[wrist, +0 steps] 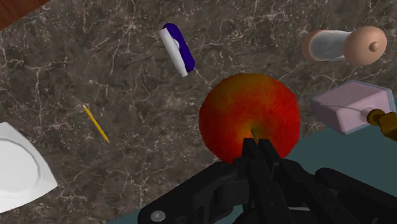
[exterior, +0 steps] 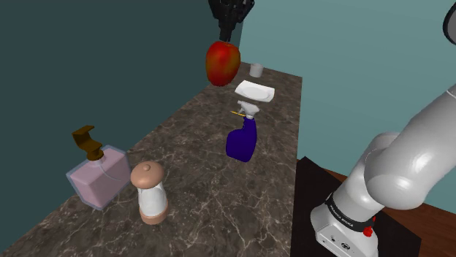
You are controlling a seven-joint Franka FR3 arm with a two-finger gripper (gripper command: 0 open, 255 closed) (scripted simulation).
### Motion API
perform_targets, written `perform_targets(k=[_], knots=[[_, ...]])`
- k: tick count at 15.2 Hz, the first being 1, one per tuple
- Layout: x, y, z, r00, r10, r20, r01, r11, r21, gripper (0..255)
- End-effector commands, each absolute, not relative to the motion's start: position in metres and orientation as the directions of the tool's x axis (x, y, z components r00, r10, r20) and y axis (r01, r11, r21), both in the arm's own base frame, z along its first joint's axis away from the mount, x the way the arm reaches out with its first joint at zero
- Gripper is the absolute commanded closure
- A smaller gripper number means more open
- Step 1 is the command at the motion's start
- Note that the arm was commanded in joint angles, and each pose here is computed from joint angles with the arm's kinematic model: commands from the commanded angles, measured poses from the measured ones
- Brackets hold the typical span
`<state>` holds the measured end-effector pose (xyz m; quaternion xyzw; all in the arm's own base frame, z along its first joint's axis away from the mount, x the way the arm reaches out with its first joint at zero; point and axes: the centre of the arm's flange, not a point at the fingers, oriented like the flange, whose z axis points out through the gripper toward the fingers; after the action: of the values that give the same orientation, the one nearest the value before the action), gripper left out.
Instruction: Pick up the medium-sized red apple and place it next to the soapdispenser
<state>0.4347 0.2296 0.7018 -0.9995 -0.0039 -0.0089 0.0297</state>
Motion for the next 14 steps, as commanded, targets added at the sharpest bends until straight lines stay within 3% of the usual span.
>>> perform_targets(k=[1, 14], knots=[[0.434, 0.255, 0.704, 1.0, 0.006, 0.018, 0.007, -0.998, -0.06, 255], [0.426, 0.426, 0.704, 1.0, 0.005, 0.018, 0.007, -0.998, -0.06, 255]])
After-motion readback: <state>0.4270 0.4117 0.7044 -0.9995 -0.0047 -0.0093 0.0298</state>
